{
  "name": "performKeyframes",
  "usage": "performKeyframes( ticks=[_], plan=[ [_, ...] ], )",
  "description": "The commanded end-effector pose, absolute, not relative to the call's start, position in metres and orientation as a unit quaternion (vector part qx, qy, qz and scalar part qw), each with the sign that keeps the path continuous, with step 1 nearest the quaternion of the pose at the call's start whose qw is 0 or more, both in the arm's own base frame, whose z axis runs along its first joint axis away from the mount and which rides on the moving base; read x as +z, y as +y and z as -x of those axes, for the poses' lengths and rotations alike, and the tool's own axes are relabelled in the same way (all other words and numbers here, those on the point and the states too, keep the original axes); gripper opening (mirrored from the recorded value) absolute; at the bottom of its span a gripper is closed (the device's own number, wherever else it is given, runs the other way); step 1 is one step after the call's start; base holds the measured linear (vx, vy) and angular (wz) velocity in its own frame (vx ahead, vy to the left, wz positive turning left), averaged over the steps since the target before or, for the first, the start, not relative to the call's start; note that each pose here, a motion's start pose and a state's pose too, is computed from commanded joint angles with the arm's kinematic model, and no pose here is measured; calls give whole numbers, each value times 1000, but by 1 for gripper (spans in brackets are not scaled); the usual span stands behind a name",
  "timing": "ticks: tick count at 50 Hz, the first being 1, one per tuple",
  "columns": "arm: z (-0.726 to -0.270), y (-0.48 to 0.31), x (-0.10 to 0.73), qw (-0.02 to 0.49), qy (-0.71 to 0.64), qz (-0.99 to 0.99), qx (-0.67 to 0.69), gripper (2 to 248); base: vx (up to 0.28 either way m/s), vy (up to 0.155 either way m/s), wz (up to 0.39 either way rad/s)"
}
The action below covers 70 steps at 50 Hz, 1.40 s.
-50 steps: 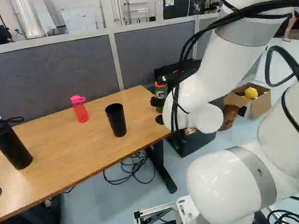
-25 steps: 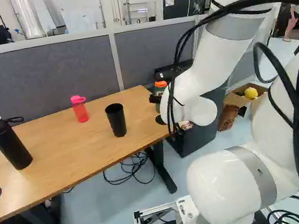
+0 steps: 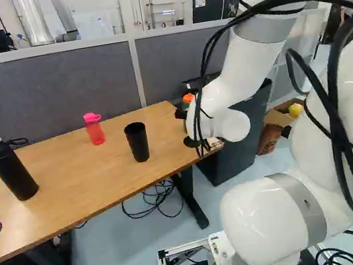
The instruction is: Pick up the green bottle from the table
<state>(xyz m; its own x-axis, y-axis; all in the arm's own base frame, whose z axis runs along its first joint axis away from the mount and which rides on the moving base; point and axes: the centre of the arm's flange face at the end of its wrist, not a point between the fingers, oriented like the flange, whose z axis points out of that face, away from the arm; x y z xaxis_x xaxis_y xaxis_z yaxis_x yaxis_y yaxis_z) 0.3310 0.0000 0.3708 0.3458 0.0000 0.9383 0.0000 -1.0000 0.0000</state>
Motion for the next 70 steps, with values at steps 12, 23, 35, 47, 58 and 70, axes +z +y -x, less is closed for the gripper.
performKeyframes(
  ticks=[12, 23, 35, 47, 58, 70],
  plan=[
    [-348, 0, 362, 0, 0, -829, 560, 247, 0, 0, 0],
    [-360, 0, 352, 0, 0, -837, 548, 247, 0, 0, 0],
    [-366, 0, 344, 0, 0, -842, 539, 247, 0, 0, 0],
    [-367, 1, 343, -1, 1, -843, 538, 247, 0, 0, 0],
    [-367, 2, 343, -1, 2, -843, 538, 247, 0, 0, 0],
    [-367, 2, 343, -1, 2, -843, 538, 185, 0, 0, 0]
  ],
)
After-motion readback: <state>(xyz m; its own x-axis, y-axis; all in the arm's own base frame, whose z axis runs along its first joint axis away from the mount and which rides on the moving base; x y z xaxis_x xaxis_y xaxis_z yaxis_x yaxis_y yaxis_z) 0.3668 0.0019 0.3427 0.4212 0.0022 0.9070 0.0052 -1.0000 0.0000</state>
